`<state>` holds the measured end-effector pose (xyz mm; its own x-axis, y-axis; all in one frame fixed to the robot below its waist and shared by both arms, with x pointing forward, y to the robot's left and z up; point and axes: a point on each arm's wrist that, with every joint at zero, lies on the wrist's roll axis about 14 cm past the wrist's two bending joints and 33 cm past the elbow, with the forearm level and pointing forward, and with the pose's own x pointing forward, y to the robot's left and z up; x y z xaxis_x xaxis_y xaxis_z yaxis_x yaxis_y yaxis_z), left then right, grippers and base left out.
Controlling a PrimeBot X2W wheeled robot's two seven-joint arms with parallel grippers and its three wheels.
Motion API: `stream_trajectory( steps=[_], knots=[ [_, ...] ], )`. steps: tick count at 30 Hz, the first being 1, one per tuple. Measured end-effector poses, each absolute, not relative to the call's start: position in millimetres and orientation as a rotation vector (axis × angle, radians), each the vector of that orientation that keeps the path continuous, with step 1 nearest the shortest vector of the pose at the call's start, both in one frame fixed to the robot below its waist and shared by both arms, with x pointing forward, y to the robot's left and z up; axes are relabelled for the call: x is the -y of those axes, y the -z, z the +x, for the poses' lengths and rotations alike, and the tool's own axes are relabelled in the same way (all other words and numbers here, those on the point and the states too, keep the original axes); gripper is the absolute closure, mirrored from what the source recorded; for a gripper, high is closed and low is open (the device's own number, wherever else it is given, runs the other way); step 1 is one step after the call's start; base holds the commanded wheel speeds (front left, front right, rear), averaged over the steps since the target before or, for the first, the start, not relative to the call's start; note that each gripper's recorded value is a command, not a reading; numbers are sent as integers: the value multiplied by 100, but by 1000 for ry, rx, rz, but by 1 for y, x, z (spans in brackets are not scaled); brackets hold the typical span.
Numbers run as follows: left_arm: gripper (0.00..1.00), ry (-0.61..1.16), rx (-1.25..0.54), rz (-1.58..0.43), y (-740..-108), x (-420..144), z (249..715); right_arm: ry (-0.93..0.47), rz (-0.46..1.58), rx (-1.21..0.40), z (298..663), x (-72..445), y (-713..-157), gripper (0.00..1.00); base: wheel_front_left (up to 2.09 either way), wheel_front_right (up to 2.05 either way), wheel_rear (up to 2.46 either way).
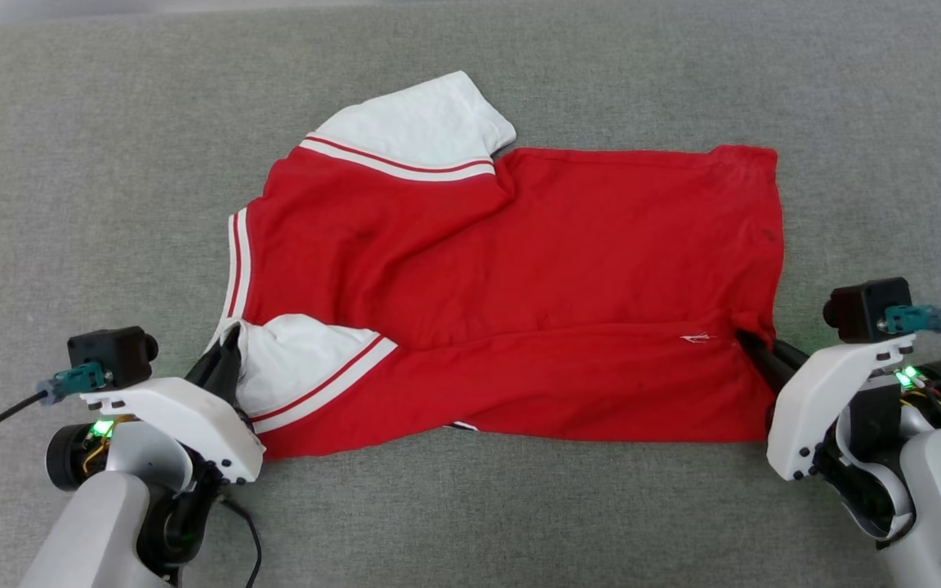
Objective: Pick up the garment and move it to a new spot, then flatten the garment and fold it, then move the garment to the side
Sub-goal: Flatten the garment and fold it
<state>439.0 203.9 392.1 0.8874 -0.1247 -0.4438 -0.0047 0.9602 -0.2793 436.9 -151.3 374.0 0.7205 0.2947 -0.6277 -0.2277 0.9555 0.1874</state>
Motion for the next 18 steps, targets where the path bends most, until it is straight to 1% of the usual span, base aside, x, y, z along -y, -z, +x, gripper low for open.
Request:
stream_trajectory(
  steps=[1,2,3,4,10,15,18],
  knots=[
    [100,69,-483,-285,-390,-202,441,-293,86,-700,438,152,-374,55,0,0,0],
    [81,74,-485,-291,-389,-201,442,-296,79,-684,439,152,-375,15,0,0,0],
    [56,76,-489,-290,-388,-201,443,-299,82,-671,439,151,-376,0,0,0,0],
    [0,76,-493,-289,-387,-201,443,-303,81,-652,440,149,-378,0,0,0,0],
    [0,64,-487,-280,-398,-212,439,-273,99,-425,448,156,-419,0,0,0,0],
    [0,53,-503,-229,-417,-232,431,-262,105,-260,438,154,-457,0,0,0,0],
    [0,73,-571,-201,-422,-237,421,-257,114,-177,428,153,-479,0,0,0,0]
  ],
)
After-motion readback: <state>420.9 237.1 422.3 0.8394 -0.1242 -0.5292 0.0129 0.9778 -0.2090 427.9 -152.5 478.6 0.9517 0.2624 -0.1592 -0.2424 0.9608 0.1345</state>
